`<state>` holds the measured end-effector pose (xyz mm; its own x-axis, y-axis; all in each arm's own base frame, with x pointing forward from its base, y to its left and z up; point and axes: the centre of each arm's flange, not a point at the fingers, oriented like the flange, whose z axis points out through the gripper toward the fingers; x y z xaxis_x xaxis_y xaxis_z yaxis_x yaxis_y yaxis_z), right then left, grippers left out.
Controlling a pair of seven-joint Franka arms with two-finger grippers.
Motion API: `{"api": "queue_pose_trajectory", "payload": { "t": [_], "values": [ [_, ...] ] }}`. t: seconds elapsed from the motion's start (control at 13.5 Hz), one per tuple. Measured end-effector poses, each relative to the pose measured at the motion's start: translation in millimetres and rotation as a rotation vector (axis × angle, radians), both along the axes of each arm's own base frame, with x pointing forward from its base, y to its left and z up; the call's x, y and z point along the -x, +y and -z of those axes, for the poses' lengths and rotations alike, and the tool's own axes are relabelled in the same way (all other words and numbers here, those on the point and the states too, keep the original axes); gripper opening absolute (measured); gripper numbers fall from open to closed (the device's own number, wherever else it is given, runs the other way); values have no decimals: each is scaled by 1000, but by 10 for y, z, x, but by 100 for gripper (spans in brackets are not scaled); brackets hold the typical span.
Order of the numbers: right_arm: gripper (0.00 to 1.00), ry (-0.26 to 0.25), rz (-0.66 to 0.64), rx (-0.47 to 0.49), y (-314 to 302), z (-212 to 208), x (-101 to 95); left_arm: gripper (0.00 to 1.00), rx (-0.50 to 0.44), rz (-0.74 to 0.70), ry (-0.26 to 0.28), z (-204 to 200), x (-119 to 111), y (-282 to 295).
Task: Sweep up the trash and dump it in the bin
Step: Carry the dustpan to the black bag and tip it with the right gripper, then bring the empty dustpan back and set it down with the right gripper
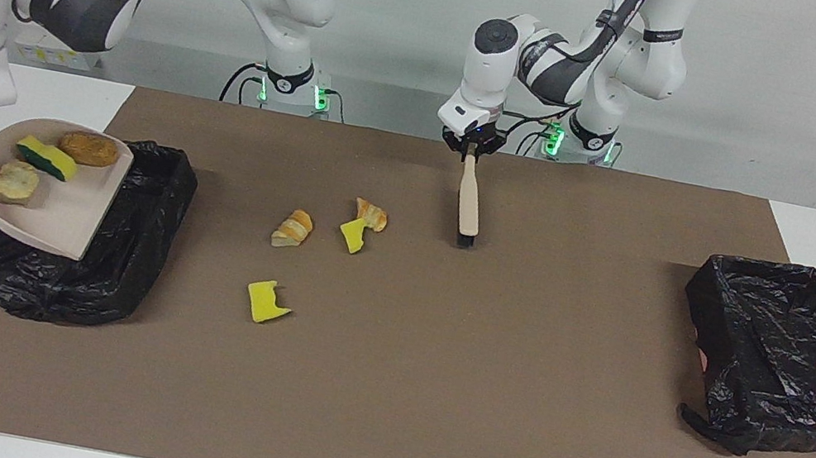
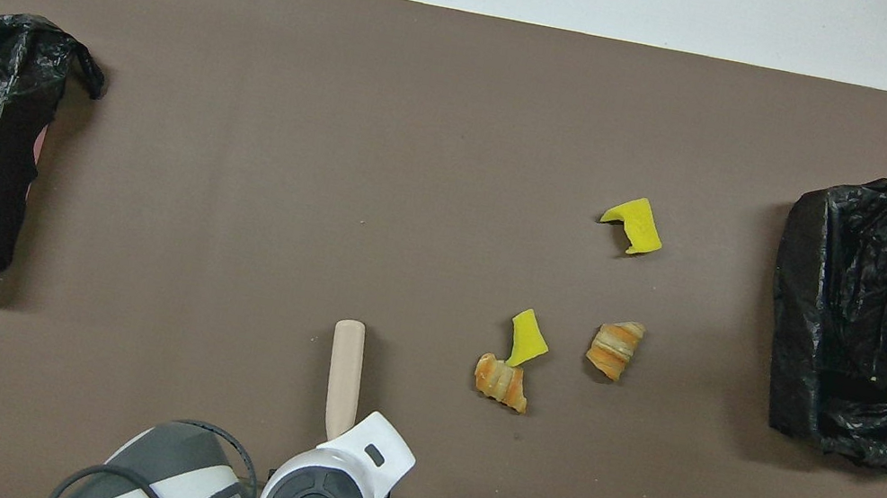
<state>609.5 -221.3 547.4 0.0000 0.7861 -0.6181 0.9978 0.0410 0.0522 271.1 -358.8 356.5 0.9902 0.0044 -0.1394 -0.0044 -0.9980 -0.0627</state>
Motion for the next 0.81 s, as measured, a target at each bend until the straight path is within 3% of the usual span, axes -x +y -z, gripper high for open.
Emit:
{"api": "queue_pose_trajectory", "payload": {
  "t": [0.37,0.81],
  "values": [
    [32,-35,25,237,245,293,-121,26,29,-3,-23,98,-111,93],
    [32,-12,-65,513,339,-28,-124,26,40,43,-25,140,-129,106]
  ]
}}
